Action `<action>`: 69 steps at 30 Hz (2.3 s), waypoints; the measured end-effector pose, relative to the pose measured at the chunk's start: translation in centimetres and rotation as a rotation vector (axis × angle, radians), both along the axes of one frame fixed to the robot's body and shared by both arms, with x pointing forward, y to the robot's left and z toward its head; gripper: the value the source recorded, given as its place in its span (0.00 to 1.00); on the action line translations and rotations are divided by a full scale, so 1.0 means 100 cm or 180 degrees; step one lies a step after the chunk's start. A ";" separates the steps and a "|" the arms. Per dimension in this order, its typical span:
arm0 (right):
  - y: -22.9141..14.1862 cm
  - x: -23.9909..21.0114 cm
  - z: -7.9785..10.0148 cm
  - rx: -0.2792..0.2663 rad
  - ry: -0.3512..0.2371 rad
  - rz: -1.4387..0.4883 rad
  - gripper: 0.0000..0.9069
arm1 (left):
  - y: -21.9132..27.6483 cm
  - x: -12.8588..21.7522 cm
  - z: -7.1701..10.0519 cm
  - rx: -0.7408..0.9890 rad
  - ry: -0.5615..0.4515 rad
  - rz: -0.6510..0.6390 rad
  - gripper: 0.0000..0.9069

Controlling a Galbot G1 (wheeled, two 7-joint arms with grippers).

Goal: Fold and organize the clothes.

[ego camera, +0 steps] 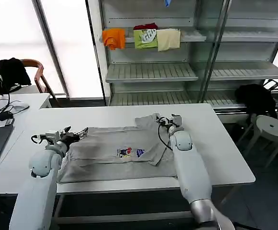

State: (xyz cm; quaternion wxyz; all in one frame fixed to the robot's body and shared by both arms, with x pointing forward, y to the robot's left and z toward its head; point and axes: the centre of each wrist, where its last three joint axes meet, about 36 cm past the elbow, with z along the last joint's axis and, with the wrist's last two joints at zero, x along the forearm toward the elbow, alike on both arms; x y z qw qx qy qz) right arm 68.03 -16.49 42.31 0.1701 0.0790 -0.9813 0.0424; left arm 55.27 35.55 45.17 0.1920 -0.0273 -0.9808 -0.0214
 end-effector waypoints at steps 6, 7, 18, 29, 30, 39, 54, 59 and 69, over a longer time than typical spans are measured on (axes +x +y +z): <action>0.003 0.005 -0.009 -0.0057 0.0058 0.0051 0.71 | 0.003 0.012 -0.008 0.0050 0.0105 0.0038 0.91; 0.003 0.005 -0.010 -0.0070 0.0067 0.0064 0.66 | 0.004 0.013 -0.009 0.0054 0.0118 0.0043 0.87; 0.005 0.003 -0.019 -0.0086 0.0101 0.0167 0.00 | 0.002 0.024 -0.026 0.0075 0.0283 0.0028 0.01; 0.009 -0.008 -0.019 -0.0022 0.0066 0.0240 0.00 | -0.001 0.025 -0.030 0.0053 0.0315 -0.0019 0.00; 0.011 -0.010 -0.019 -0.0011 0.0055 0.0253 0.00 | 0.000 0.025 -0.030 0.0052 0.0306 -0.0014 0.00; 0.026 -0.029 -0.002 0.0030 -0.0086 0.0356 0.00 | 0.006 0.016 -0.017 0.0018 0.0125 0.0010 0.00; 0.047 -0.093 0.034 0.0242 -0.0320 0.0491 0.00 | 0.014 -0.023 0.010 -0.0222 -0.0222 -0.0118 0.00; 0.044 -0.119 0.045 0.0375 -0.0389 0.0495 0.00 | 0.013 -0.038 0.011 -0.0330 -0.0320 -0.0195 0.00; 0.006 -0.167 0.051 0.0284 -0.0467 0.0416 0.00 | 0.021 -0.066 0.002 -0.0448 -0.0428 -0.0331 0.01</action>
